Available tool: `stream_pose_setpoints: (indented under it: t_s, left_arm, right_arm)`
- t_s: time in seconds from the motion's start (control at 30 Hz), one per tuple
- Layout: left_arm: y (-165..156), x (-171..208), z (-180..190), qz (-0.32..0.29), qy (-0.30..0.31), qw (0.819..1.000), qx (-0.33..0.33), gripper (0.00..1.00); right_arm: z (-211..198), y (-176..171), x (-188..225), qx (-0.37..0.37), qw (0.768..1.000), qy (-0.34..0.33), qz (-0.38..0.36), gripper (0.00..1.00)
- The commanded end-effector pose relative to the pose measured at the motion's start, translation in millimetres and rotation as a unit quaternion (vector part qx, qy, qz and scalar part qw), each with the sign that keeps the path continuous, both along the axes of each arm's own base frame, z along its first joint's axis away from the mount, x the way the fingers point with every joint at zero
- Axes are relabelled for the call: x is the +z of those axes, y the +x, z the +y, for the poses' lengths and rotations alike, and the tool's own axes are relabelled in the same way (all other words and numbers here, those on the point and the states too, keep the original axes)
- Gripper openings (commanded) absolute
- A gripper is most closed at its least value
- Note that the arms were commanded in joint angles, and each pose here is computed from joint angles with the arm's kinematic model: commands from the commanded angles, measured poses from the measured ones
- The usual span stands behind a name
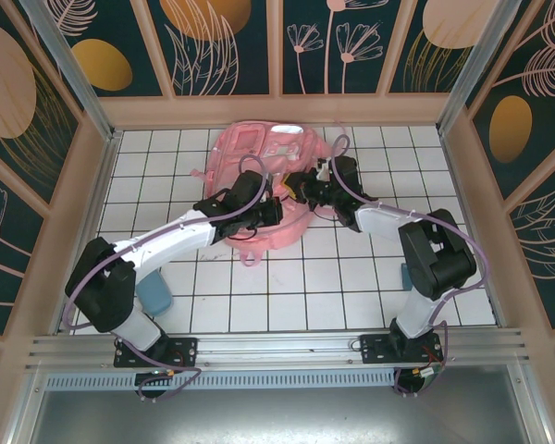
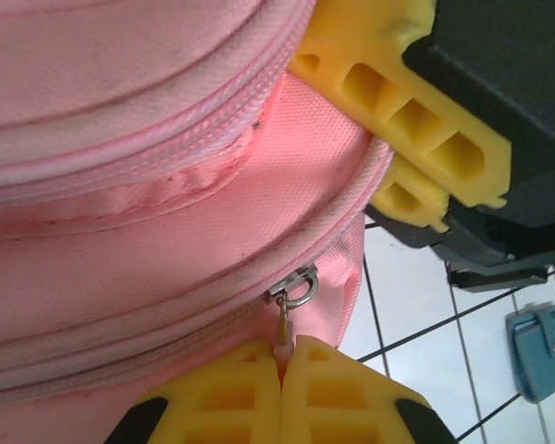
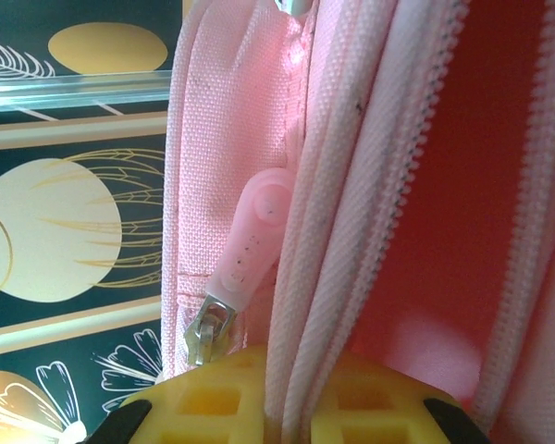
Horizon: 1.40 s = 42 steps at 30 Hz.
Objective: Pack books, pencil case, and school supplies into a backpack
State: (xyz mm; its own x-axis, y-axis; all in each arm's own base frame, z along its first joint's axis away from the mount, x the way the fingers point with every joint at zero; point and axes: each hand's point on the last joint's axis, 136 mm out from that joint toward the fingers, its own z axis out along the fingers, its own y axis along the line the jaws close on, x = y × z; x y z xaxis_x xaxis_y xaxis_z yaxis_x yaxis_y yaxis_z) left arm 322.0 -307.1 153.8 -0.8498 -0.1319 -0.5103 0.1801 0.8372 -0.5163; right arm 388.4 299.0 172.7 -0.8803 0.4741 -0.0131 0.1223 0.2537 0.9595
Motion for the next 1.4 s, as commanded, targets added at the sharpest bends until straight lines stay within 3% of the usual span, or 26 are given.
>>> stream_pose_setpoints:
  t_s: [0.0, 0.27, 0.63, 1.07, 1.2, 1.37]
  left_arm:
    - [-1.5, -18.6, 42.6, 0.000, 0.075, 0.997, 0.034, 0.00]
    - [6.0, -22.9, 84.2, -0.005, 0.081, 0.995, 0.062, 0.00]
    - [28.0, -47.7, 154.4, -0.021, 0.147, 0.980, 0.133, 0.00]
    - [96.1, -30.5, 185.8, -0.082, 0.118, 0.972, 0.188, 0.00]
    - [86.6, -23.2, 207.3, -0.087, 0.131, 0.960, 0.232, 0.00]
    - [51.0, -18.7, 237.2, -0.086, 0.156, 0.944, 0.277, 0.00]
  right_arm:
    - [-16.0, 4.7, 47.1, -0.021, 0.997, 0.036, -0.062, 0.00]
    - [-39.8, 6.1, 43.7, -0.045, 0.997, 0.020, -0.058, 0.00]
    - [-67.3, 11.7, 35.0, -0.068, 0.996, -0.007, -0.053, 0.00]
    - [-68.3, 17.8, 19.7, -0.047, 0.997, -0.036, -0.049, 0.00]
    - [-59.3, 17.2, 10.0, -0.025, 0.998, -0.045, -0.044, 0.00]
    - [-39.1, 15.3, 1.3, 0.009, 0.998, -0.053, -0.043, 0.00]
